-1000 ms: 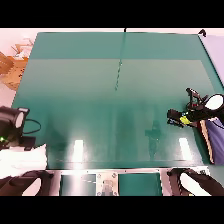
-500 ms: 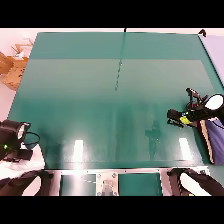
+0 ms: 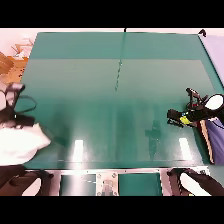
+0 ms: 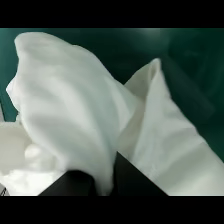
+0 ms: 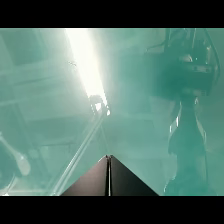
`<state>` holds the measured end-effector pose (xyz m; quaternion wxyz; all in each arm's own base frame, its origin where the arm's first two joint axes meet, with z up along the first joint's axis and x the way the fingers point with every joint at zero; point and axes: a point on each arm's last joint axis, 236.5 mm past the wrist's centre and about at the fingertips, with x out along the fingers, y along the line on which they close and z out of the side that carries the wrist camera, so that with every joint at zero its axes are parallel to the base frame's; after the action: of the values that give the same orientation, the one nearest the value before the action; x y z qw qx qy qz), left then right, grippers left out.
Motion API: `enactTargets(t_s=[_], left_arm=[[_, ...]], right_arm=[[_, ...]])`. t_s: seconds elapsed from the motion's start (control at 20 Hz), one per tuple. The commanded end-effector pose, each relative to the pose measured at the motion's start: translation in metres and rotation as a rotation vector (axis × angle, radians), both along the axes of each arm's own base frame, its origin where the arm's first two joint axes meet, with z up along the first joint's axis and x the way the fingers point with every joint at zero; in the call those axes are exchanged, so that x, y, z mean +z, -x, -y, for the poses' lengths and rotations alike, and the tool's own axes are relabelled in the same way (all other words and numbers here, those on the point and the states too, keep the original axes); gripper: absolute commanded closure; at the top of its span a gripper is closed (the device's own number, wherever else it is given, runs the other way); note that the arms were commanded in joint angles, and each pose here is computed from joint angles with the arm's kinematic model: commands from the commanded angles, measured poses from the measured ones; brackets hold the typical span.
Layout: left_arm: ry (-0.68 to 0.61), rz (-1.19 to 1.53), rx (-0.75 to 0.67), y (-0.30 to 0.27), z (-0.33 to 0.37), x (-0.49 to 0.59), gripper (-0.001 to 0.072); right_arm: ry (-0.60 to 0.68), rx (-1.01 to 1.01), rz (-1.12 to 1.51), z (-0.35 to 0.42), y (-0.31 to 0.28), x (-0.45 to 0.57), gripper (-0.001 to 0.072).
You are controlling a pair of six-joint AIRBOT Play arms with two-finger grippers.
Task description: Fold the shirts.
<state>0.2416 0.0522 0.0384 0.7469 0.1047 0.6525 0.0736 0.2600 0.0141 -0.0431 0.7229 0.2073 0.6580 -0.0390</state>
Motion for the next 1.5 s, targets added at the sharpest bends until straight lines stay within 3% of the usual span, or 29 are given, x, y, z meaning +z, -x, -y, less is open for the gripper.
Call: enactTargets(t_s=[0.0,0.25,0.45,0.5,0.55,0.6,0.8,1.05,1.35,1.4,1.45], left_arm=[[0.203,0.283,-0.18,-0.057,0.094,0.069,0.0687],[0.473,0.484,-0.44,-0.1,0.241,0.092,0.0687],[0.577,0.444,-0.466,-0.125,0.315,0.037,0.0684],[0.602,0.44,-0.448,-0.132,0.323,0.026,0.0597],[0.624,0.434,-0.427,-0.136,0.329,0.019,0.0141],[0.625,0.433,-0.397,-0.139,0.327,0.017,0.0015],[0.541,0.335,-0.346,-0.137,0.283,0.031,-0.0005],[0.392,0.137,-0.163,-0.119,0.181,0.023,-0.0005],[0.401,0.033,-0.017,-0.097,0.144,-0.052,-0.0004],[0.444,0.049,0.0,-0.098,0.152,-0.064,-0.0004],[0.5,0.074,0.026,-0.1,0.163,-0.074,-0.0004]], right_arm=[[0.0,0.001,0.0,0.0,0.0,0.0,0.0694],[0.0,0.001,0.0,0.0,0.0,0.0,0.0694],[0.0,0.001,0.0,0.0,0.0,0.0,0.0694],[0.0,0.001,0.0,0.0,0.0,0.0,0.0694],[0.0,0.001,0.0,0.0,0.0,0.0,0.0694],[0.0,0.0,0.0,0.0,0.0,0.0,0.0694],[0.001,0.001,0.0,0.0,0.0,0.0,0.0694],[0.0,0.0,0.003,0.0,-0.001,0.0,0.0694],[-0.068,-0.054,0.102,-0.013,-0.027,0.006,0.0694],[-0.124,-0.068,0.129,-0.024,-0.036,0.009,0.0658],[-0.197,-0.034,0.156,-0.042,-0.044,0.012,0.0466]])
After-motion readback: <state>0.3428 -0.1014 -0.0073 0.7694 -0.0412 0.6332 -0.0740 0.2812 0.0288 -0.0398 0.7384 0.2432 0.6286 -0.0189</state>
